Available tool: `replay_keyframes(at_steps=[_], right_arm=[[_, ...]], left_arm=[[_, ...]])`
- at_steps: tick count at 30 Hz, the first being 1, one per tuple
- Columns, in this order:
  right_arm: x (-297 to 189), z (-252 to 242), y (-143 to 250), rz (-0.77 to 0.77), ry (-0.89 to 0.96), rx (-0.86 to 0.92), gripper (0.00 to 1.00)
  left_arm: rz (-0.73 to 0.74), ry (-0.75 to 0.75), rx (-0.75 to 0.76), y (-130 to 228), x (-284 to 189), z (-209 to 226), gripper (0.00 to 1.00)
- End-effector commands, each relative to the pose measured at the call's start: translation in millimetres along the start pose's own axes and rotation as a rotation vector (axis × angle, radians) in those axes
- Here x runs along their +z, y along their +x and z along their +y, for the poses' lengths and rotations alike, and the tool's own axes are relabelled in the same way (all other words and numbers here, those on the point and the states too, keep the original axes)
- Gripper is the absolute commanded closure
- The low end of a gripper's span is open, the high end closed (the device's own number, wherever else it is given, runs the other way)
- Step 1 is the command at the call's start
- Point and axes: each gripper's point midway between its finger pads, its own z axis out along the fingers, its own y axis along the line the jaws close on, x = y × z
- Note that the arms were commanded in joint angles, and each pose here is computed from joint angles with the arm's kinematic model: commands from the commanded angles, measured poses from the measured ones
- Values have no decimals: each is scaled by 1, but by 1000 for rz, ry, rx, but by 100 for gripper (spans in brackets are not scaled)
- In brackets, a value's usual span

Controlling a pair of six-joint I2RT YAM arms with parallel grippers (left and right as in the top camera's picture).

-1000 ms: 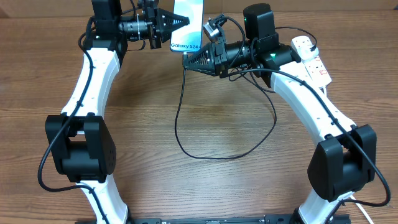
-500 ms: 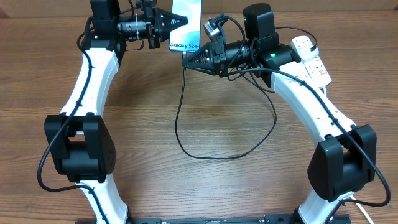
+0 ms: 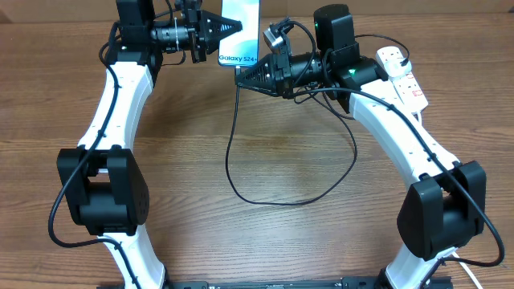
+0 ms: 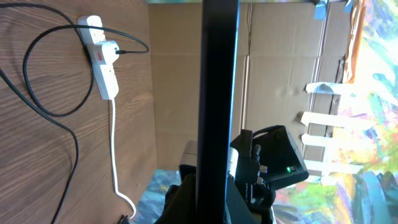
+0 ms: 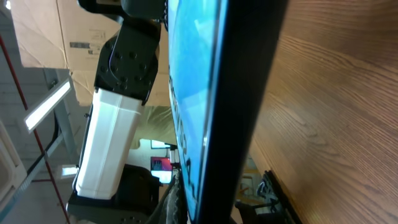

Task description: Plug charger to phone and switch on socket

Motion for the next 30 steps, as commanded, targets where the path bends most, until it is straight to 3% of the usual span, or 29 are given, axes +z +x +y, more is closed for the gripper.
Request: replay_keyframes(at_steps=[1,16,30], right_arm=[[-3,7,-14,-91,45,-18,96],[0,3,-21,-138,79,-22,96],[2,13,-4,-41,14,-29,96]], left_arm=[[58,33,56,10,-3,-18,96],[76,40,57,13,-3,-19,96],[109,55,91,19,-4,-21,96]])
